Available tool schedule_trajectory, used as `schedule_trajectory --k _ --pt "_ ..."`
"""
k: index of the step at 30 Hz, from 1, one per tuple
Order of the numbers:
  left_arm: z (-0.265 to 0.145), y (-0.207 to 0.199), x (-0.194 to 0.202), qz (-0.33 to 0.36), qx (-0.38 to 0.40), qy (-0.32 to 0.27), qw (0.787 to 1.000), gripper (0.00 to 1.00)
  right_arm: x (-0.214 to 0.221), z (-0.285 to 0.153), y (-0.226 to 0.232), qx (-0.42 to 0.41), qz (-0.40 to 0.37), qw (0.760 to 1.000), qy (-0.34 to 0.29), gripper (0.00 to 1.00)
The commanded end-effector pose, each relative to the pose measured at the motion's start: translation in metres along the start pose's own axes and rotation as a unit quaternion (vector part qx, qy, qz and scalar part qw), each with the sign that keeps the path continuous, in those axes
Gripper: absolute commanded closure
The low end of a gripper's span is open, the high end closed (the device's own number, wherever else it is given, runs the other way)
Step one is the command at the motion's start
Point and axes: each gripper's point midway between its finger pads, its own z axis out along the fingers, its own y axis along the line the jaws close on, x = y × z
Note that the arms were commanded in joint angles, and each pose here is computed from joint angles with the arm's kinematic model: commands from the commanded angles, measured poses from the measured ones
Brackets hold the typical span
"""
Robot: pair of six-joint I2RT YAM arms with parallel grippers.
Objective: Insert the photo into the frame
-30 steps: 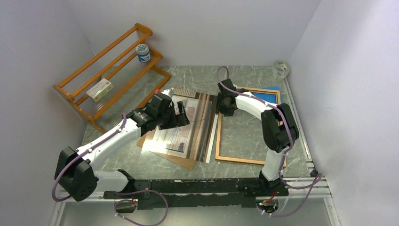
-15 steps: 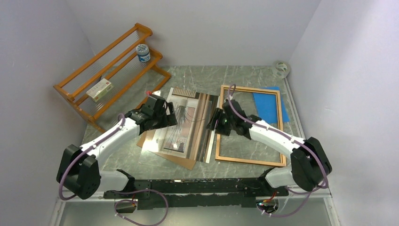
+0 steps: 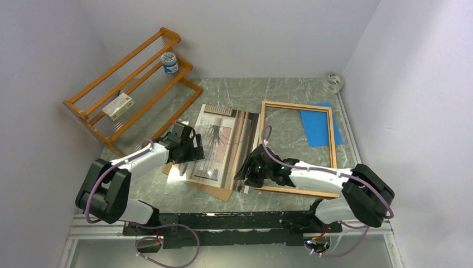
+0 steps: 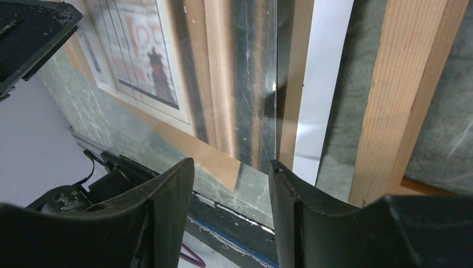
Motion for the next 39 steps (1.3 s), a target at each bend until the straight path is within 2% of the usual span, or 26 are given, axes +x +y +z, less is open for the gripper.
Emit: schedule_trajectory --k 1,6,12,22,26,31,35,39 --pt "0.007 -0.012 0.007 -0.013 0.036 0.011 0.999 0.12 0.002 0.007 0.007 -0.004 0.024 1.0 -0.015 0.45" --pt "0.013 0.001 0.026 -0.03 0.008 0.042 0.999 0.17 0.014 0.009 -0.005 0.006 0.032 0.999 -0.004 0.46" --pt "0.016 0.009 0.04 -0.037 -0.008 0.064 0.997 0.19 0.022 0.006 -0.019 0.016 0.037 0.999 -0.001 0.42" --pt "0.019 0.012 0.05 -0.045 -0.018 0.089 0.995 0.2 0.041 0.013 -0.009 -0.046 0.035 0.998 0.04 0.4" --pt "0.019 0.009 0.056 -0.053 -0.011 0.1 0.994 0.26 0.045 0.014 -0.006 -0.069 0.034 0.996 0.048 0.4" --pt "0.021 0.011 0.067 -0.071 -0.014 0.12 0.99 0.29 0.042 0.012 0.0 -0.121 0.013 0.992 0.029 0.4" --pt "0.022 0.013 0.077 -0.083 -0.018 0.135 0.987 0.32 0.029 0.001 0.021 -0.192 -0.012 0.981 -0.01 0.4" --pt "0.022 0.014 0.082 -0.089 -0.017 0.141 0.986 0.34 0.017 -0.007 0.037 -0.231 -0.017 0.972 -0.035 0.4"
